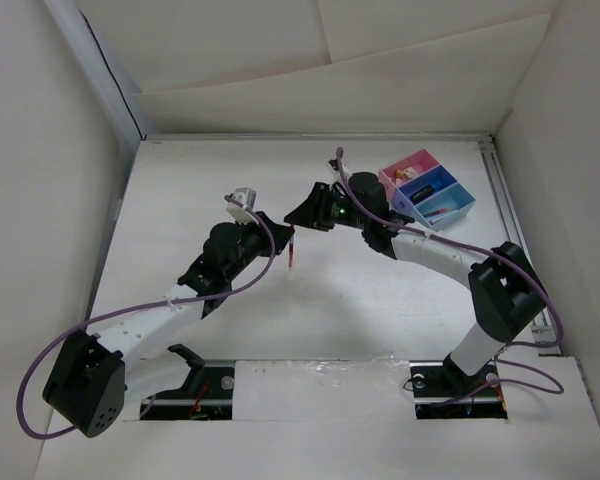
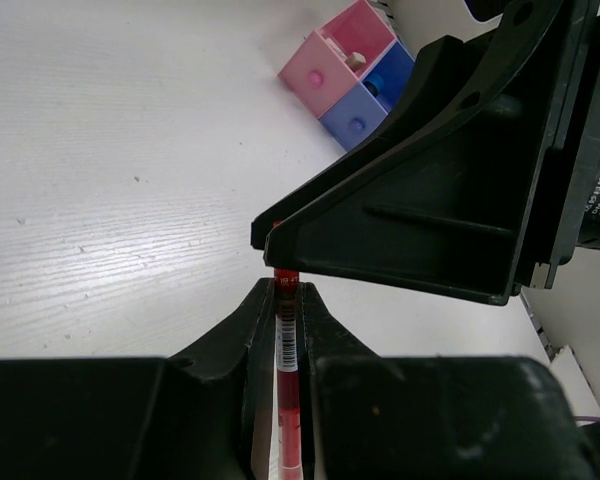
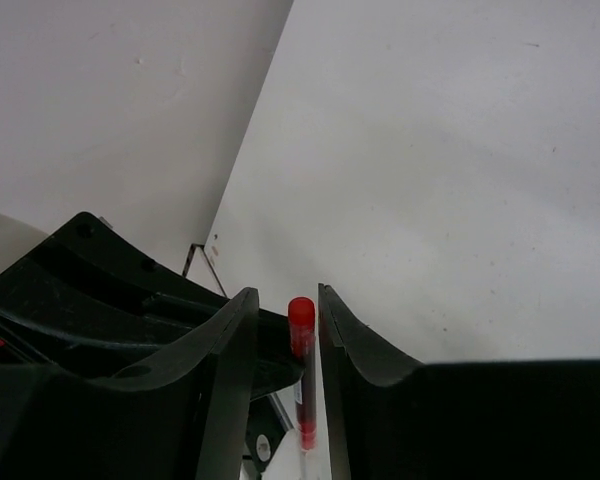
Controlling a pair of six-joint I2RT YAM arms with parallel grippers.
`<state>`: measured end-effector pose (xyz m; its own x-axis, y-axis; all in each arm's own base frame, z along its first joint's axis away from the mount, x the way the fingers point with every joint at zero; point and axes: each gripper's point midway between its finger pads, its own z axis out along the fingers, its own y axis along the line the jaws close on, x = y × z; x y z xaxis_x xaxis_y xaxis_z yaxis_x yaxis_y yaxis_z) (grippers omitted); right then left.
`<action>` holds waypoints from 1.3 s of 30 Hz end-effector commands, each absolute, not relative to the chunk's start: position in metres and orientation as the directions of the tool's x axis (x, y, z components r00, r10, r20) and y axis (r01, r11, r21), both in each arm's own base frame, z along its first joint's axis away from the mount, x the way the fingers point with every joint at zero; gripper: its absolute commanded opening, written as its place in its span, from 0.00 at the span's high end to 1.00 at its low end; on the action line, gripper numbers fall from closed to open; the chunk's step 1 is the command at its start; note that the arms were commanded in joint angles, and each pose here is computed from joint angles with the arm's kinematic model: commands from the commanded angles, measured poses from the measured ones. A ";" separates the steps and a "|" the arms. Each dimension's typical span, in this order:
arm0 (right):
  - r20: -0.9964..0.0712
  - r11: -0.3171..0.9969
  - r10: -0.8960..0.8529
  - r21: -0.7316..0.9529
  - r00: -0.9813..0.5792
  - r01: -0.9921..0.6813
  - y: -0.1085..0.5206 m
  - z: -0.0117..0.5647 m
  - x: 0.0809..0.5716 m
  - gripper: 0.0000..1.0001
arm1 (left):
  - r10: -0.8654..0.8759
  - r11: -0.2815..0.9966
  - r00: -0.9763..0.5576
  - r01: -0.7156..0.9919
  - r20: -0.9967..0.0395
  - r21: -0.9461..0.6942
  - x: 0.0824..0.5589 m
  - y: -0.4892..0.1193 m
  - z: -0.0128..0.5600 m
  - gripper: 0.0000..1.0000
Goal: Sort the stationery into containers
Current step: Pass the stationery from the left arm to the right
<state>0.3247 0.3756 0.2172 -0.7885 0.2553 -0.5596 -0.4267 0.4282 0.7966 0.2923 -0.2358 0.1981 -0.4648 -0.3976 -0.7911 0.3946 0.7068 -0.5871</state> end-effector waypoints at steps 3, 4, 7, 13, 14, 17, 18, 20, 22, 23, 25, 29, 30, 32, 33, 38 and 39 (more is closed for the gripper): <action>-0.579 0.406 0.245 0.790 -0.778 -0.460 0.385 0.220 0.323 0.73 | -0.442 0.684 -0.408 0.423 -0.799 -0.594 0.302 -0.240 0.230 1.00; -0.579 0.406 0.245 0.790 -0.778 -0.460 0.385 0.220 0.323 0.76 | -0.442 0.684 -0.408 0.423 -0.799 -0.594 0.302 -0.240 0.230 1.00; -0.579 0.402 0.238 0.790 -0.780 -0.464 0.388 0.220 0.320 0.78 | -0.445 0.688 -0.404 0.417 -0.799 -0.594 0.303 -0.239 0.230 1.00; -0.574 0.409 0.236 0.790 -0.784 -0.456 0.388 0.215 0.321 0.75 | -0.441 0.691 -0.410 0.413 -0.799 -0.593 0.303 -0.239 0.227 1.00; -0.574 0.409 0.236 0.790 -0.784 -0.456 0.388 0.215 0.321 0.83 | -0.441 0.691 -0.410 0.413 -0.799 -0.593 0.303 -0.239 0.227 1.00; -0.582 0.416 0.253 0.786 -0.773 -0.457 0.387 0.219 0.323 1.00 | -0.442 0.684 -0.408 0.423 -0.799 -0.594 0.304 -0.242 0.233 1.00; -0.582 0.416 0.253 0.786 -0.773 -0.457 0.387 0.219 0.323 1.00 | -0.442 0.684 -0.408 0.423 -0.799 -0.594 0.304 -0.242 0.233 1.00; -0.590 0.432 0.250 0.778 -0.768 -0.456 0.384 0.222 0.324 1.00 | -0.445 0.688 -0.404 0.417 -0.799 -0.594 0.306 -0.241 0.233 1.00; -0.592 0.455 0.283 0.776 -0.754 -0.438 0.372 0.224 0.337 1.00 | -0.443 0.696 -0.407 0.406 -0.799 -0.593 0.307 -0.240 0.235 1.00; -0.598 0.453 0.296 0.775 -0.745 -0.441 0.367 0.231 0.340 1.00 | -0.428 0.706 -0.414 0.401 -0.803 -0.583 0.307 -0.239 0.233 0.99; -0.609 0.472 0.320 0.766 -0.725 -0.436 0.353 0.238 0.348 1.00 | -0.434 0.702 -0.405 0.408 -0.805 -0.584 0.305 -0.238 0.238 0.89; -0.610 0.493 0.357 0.767 -0.708 -0.412 0.333 0.241 0.364 1.00 | -0.441 0.696 -0.381 0.426 -0.813 -0.578 0.304 -0.237 0.250 0.78; -0.610 0.493 0.357 0.767 -0.708 -0.412 0.333 0.241 0.364 1.00 | -0.438 0.698 -0.385 0.424 -0.812 -0.577 0.302 -0.236 0.250 0.74; -0.610 0.504 0.377 0.767 -0.697 -0.398 0.322 0.241 0.371 1.00 | -0.435 0.700 -0.374 0.432 -0.819 -0.569 0.301 -0.235 0.253 0.67; -0.610 0.504 0.377 0.767 -0.697 -0.398 0.322 0.241 0.371 1.00 | -0.435 0.700 -0.374 0.432 -0.819 -0.569 0.301 -0.235 0.253 0.64; -0.624 0.562 0.434 0.751 -0.650 -0.346 0.284 0.243 0.396 1.00 | -0.436 0.684 -0.373 0.454 -0.819 -0.570 0.296 -0.235 0.263 0.33; -0.633 0.581 0.446 0.742 -0.632 -0.334 0.273 0.244 0.402 1.00 | -0.433 0.686 -0.363 0.461 -0.825 -0.563 0.293 -0.233 0.264 0.29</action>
